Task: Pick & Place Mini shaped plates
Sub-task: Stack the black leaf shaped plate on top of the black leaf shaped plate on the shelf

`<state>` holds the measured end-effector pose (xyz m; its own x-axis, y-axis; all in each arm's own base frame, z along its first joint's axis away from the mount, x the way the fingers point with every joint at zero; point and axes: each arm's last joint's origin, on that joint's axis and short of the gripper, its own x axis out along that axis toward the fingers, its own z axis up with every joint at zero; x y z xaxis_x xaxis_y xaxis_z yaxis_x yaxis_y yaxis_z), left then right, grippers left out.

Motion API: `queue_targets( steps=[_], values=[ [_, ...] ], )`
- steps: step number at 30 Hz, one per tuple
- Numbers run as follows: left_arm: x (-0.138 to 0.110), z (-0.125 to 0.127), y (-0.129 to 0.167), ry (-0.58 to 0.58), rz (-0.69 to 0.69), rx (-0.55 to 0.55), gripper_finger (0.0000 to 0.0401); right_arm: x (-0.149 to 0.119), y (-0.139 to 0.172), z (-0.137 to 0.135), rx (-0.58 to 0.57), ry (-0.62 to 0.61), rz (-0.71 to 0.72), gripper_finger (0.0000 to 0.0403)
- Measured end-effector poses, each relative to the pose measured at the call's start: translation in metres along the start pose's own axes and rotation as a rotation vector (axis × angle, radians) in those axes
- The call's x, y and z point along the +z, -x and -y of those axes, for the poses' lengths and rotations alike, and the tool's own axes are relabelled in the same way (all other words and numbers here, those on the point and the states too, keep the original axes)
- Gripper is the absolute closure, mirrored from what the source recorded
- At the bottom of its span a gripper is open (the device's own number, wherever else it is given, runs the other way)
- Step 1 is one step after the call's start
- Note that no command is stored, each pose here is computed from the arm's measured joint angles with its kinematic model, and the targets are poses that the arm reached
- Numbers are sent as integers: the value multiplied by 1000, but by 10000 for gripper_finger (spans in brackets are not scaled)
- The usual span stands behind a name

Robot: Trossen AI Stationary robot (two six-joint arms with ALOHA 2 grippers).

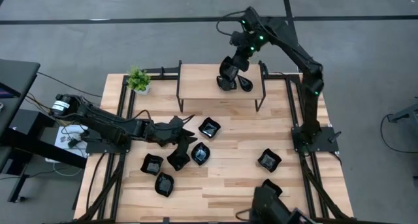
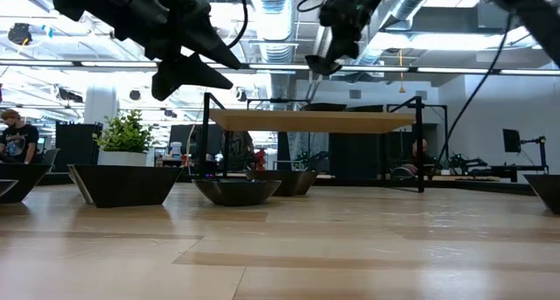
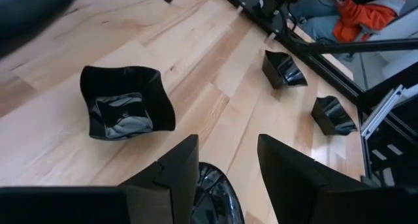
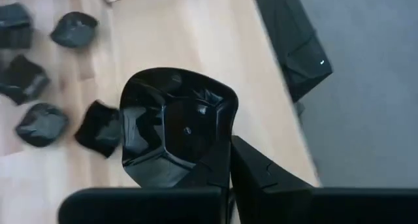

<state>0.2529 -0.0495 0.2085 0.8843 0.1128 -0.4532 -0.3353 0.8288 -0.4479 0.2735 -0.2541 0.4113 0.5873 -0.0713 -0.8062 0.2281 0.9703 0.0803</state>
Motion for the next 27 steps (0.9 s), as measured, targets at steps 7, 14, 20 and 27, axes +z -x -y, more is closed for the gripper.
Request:
queue_targets(
  steps=[7, 14, 20, 27],
  values=[
    [2, 1, 0, 30, 23, 3, 242, -10, -11, 22, 29, 50, -55, 403],
    [2, 1, 0, 38, 33, 9, 242, -13, -16, 26, 75, 79, -68, 403],
    [3, 1, 0, 51, 47, 16, 242, -9, -20, 17, 110, 131, -63, 403],
    [3, 1, 0, 63, 50, 14, 242, -1, -28, -3, 145, 216, -65, 403]
  ],
)
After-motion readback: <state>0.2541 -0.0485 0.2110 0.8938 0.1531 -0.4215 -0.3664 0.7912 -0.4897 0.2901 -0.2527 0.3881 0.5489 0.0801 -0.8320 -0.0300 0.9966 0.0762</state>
